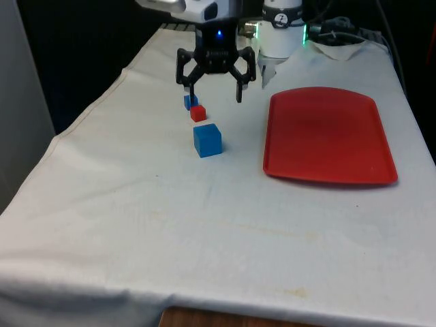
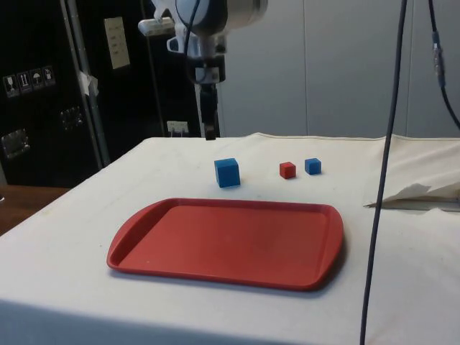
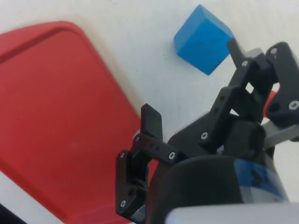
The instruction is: Pick up the largest block and place it onto the tray.
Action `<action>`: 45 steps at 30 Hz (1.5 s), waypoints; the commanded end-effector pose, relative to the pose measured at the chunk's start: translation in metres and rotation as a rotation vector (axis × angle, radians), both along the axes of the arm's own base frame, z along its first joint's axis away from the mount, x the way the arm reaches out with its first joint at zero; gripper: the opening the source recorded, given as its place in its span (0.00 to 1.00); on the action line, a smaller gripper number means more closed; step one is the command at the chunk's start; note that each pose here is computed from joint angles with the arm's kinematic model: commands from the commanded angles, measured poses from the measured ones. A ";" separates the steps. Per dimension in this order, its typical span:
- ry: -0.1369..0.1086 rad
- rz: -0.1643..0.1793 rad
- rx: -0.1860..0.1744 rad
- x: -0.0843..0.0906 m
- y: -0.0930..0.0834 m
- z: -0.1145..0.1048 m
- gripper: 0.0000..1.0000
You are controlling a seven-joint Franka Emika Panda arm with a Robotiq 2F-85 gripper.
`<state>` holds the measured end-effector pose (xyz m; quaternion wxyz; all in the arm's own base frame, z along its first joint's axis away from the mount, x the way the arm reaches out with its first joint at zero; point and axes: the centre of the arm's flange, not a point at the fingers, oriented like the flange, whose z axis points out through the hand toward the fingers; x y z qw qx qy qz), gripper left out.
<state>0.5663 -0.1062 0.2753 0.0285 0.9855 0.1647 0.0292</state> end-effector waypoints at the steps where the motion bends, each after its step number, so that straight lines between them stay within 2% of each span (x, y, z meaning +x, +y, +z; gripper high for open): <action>1: -0.012 0.019 0.001 0.001 0.003 -0.004 1.00; 4: -0.008 0.040 -0.008 0.001 0.003 -0.013 1.00; 5: 0.006 0.039 -0.013 0.001 0.001 -0.014 1.00; 6: -0.004 0.056 -0.012 0.001 0.003 -0.018 1.00; 7: -0.004 0.056 -0.012 0.001 0.003 -0.018 1.00; 13: 0.015 0.114 -0.031 0.000 0.004 -0.040 1.00; 14: 0.025 0.099 -0.036 -0.001 0.003 -0.037 1.00; 15: 0.018 0.122 -0.033 -0.001 0.004 -0.043 1.00; 20: 0.028 0.155 -0.045 -0.001 0.004 -0.057 1.00; 21: 0.031 0.159 -0.048 -0.002 0.004 -0.060 1.00; 22: 0.042 0.148 -0.050 -0.003 0.003 -0.057 1.00; 23: 0.032 0.163 -0.051 -0.002 0.004 -0.063 1.00; 30: 0.045 0.190 -0.063 -0.005 -0.010 -0.083 1.00; 31: 0.056 0.184 -0.067 -0.006 -0.009 -0.082 1.00; 32: 0.044 0.192 -0.063 -0.005 -0.012 -0.084 1.00; 40: 0.055 0.203 -0.067 -0.005 -0.022 -0.099 1.00; 41: 0.068 0.198 -0.068 -0.007 -0.022 -0.098 1.00; 42: 0.056 0.203 -0.067 -0.005 -0.022 -0.099 1.00; 43: 0.057 0.203 -0.068 -0.005 -0.022 -0.100 0.97; 44: 0.059 0.205 -0.070 -0.005 -0.022 -0.102 0.80; 45: 0.059 0.205 -0.070 -0.005 -0.022 -0.102 0.68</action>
